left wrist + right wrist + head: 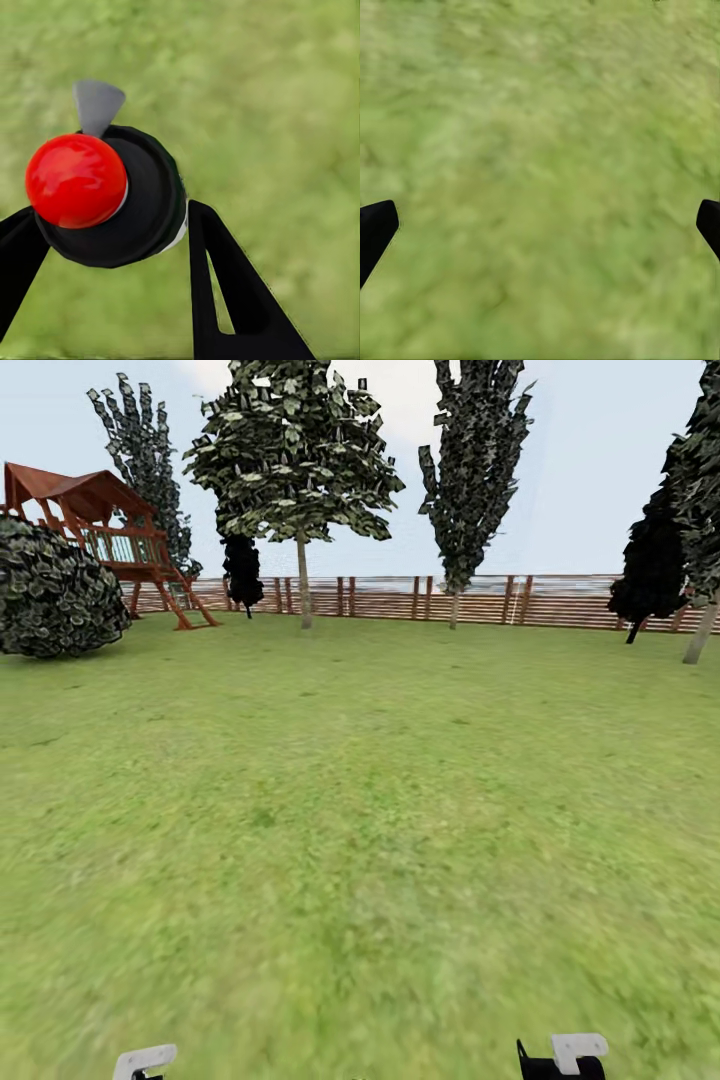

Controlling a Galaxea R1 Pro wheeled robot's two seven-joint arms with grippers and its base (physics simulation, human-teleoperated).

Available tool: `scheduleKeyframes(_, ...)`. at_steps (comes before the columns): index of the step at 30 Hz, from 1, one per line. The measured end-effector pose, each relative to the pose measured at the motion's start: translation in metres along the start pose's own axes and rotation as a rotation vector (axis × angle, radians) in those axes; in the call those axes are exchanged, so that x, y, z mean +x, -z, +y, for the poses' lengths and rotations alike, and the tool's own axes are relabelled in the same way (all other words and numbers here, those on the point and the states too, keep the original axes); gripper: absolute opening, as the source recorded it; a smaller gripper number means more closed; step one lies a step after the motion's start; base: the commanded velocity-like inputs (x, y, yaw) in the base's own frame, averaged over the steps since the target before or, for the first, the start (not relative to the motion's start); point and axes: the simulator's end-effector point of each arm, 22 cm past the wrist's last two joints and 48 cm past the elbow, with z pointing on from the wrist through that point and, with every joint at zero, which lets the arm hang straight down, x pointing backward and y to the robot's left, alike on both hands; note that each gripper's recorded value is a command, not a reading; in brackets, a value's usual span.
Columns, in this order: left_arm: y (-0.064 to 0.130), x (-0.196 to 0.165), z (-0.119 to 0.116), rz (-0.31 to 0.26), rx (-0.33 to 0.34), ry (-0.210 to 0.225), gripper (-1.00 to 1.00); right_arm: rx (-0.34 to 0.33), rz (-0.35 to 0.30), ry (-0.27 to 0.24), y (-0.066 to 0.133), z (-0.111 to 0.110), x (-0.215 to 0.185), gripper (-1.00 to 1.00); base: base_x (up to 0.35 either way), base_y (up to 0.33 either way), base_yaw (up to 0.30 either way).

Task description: In the garden, pick up the pesticide atomizer on the floor and spray pesticide onto both trees until each tree trunk is fully covered.

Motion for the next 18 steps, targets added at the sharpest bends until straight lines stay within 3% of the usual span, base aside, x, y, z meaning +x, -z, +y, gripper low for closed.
scheduleKeyframes(18,-0.002,0.010,0.001,0.022,-0.002,-0.006,-1.00,-0.003,0.022,0.004,-0.001,0.002,0.011,1.00,0.000,0.000,0.178)
